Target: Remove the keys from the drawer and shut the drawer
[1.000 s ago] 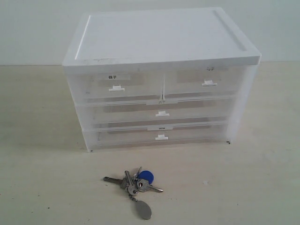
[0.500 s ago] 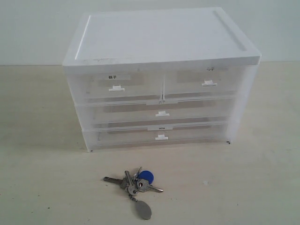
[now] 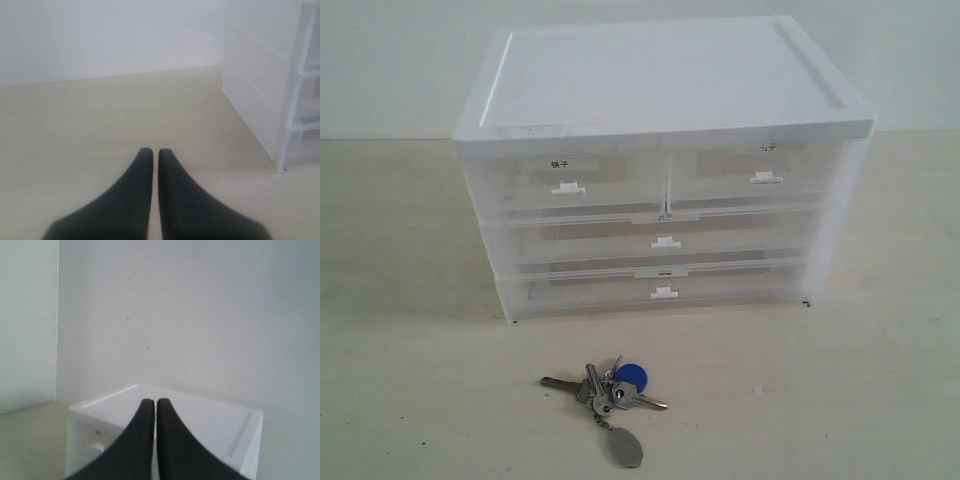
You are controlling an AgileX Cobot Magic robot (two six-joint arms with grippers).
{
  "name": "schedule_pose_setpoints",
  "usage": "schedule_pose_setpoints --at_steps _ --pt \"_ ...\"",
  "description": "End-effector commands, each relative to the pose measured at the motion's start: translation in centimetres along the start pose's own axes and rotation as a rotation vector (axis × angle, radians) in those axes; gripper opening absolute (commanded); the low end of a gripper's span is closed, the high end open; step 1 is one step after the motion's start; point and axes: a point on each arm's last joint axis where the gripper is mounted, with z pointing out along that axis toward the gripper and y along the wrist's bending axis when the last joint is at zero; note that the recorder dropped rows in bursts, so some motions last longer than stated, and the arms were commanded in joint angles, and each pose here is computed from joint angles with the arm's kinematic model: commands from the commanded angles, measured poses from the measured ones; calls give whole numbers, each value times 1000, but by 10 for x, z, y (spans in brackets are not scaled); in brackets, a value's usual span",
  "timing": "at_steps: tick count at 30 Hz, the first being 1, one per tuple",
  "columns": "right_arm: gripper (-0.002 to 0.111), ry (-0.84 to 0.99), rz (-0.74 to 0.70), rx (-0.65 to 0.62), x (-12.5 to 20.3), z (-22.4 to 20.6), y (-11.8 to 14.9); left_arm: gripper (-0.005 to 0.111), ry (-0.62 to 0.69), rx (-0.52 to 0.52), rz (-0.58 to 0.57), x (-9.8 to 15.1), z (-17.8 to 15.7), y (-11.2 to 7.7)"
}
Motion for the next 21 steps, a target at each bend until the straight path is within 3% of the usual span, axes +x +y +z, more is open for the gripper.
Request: schedule_pose_setpoints --at_steps 1,7,12,17,21 --pt "0 -122 59 139 15 6 2 5 1 -4 8 1 0 0" --pt "0 -100 130 378 47 9 -7 5 1 -4 8 1 0 0" --pt "0 -52 107 489 77 8 -13 5 1 -4 8 1 0 0" --pt "0 45 44 491 113 7 -15 5 1 -4 8 1 0 0" --pt "0 138 0 493 120 6 -15 5 1 -4 8 1 0 0"
